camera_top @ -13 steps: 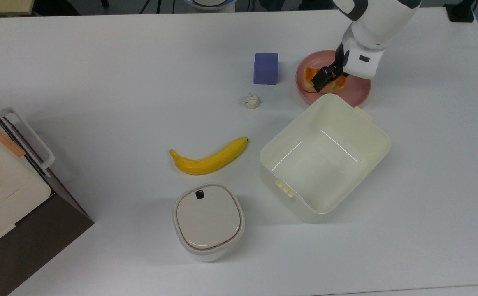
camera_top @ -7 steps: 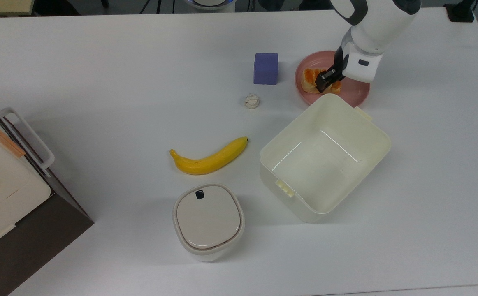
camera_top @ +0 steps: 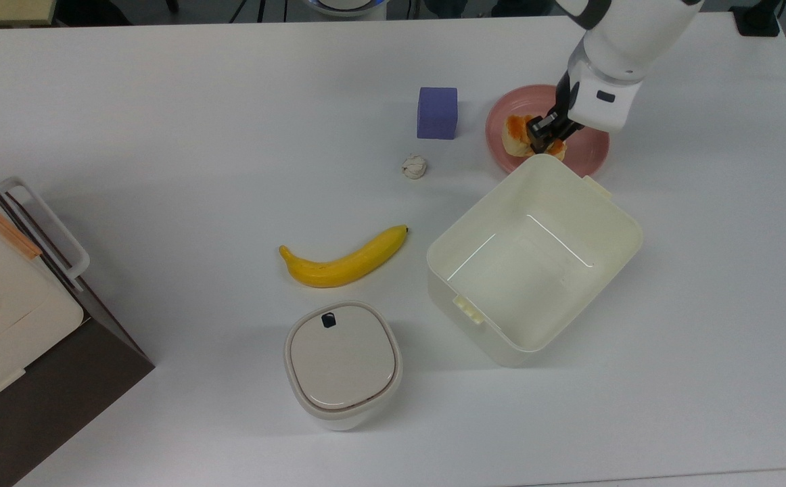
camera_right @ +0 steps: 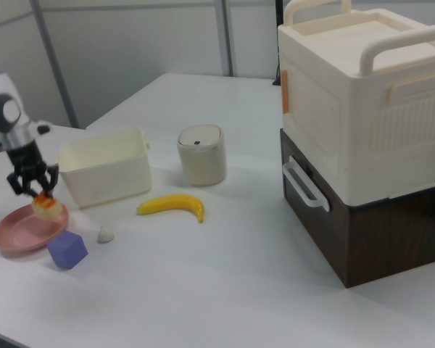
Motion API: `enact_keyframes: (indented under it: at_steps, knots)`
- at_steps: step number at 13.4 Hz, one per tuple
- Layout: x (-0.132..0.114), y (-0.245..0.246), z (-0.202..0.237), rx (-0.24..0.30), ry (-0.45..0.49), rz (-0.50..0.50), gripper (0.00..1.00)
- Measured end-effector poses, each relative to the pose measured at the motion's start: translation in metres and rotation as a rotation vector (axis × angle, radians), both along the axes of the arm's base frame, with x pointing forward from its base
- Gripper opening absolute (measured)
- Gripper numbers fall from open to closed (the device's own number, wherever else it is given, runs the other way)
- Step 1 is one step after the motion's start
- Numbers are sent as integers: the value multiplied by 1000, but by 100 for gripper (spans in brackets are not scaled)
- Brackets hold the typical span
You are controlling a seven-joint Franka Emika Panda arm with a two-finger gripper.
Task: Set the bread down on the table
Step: 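Lift the bread off the plate and carry it beside the cream bin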
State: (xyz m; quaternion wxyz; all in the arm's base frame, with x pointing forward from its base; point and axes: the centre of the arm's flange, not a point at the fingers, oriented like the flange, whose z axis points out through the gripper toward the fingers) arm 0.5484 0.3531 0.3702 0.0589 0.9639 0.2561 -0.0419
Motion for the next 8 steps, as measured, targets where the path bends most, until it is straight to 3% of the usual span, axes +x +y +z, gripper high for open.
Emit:
enact_keyframes:
  at_steps: [4,8]
  knots:
    - [45,-61,71,20,-18,-64,32]
    - [79,-158,53,9,37,-58,36]
